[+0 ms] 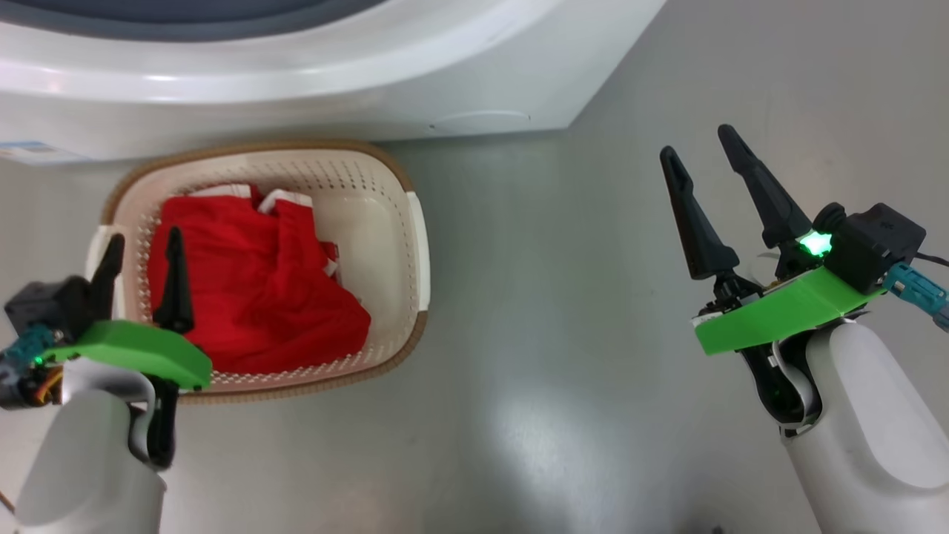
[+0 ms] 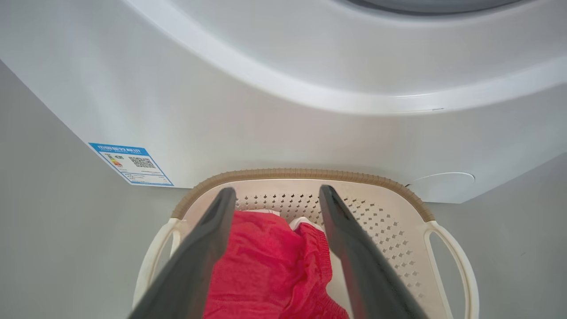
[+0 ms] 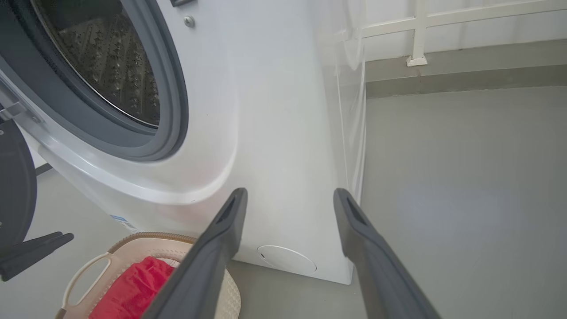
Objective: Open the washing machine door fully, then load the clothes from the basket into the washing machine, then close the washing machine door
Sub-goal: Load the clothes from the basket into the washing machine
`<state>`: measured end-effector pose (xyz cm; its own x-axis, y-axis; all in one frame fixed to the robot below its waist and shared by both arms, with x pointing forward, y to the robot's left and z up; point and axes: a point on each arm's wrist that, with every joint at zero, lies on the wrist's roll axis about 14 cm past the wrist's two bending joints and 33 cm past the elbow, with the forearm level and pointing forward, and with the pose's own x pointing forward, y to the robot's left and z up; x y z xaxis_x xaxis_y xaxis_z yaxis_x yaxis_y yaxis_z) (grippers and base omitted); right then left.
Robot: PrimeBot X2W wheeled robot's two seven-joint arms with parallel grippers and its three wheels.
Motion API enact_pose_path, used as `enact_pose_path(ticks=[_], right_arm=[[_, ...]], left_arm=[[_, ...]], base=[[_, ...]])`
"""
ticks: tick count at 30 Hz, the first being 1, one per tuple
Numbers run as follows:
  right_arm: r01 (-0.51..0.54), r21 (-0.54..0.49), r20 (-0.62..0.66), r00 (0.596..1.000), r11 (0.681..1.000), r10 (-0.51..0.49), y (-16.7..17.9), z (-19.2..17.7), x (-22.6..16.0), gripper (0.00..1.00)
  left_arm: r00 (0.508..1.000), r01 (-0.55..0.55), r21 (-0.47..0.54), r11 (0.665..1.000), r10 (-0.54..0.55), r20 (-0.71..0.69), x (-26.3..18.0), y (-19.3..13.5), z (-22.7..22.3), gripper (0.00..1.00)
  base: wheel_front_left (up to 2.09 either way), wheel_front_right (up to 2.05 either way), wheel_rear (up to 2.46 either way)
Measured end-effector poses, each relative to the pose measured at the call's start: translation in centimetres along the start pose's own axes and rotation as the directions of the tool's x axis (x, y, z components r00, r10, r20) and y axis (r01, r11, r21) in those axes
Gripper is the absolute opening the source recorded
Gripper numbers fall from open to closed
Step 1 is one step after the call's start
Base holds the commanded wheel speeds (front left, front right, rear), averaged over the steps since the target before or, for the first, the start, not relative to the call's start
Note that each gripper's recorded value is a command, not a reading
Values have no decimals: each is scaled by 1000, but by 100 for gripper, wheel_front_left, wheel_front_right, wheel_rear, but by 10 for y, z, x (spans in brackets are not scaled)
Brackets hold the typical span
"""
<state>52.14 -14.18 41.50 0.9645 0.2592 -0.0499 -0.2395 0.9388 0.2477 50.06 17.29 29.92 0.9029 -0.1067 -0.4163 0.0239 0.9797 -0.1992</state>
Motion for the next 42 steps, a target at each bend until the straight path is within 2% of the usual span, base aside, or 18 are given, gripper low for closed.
enact_pose_path(ticks=[6, 21, 27, 39, 42], right_arm=[[18, -2, -30, 999, 1000, -18, -9, -18, 4, 100], [83, -6, -87, 993, 997, -83, -39, -58, 9, 100], [95, -12, -117, 988, 995, -96, -45, -75, 7, 100], [121, -40, -144, 981, 992, -126, -59, -88, 2, 100], [129, -42, -151, 979, 991, -134, -61, -91, 1, 100]], left_arm=[[995, -3, 8, 1000, 4, -95, 22, 6, -31, 100], [949, -14, 32, 999, 23, -313, 68, 18, -111, 100], [931, -34, -2, 999, 31, -364, 81, 18, -134, 100], [875, 2, 39, 999, 17, -484, 93, 17, -172, 100], [848, 13, 38, 999, 10, -530, 94, 14, -183, 100]], base=[[0, 0, 0], [0, 0, 0], [0, 0, 0], [0, 0, 0], [0, 0, 0]])
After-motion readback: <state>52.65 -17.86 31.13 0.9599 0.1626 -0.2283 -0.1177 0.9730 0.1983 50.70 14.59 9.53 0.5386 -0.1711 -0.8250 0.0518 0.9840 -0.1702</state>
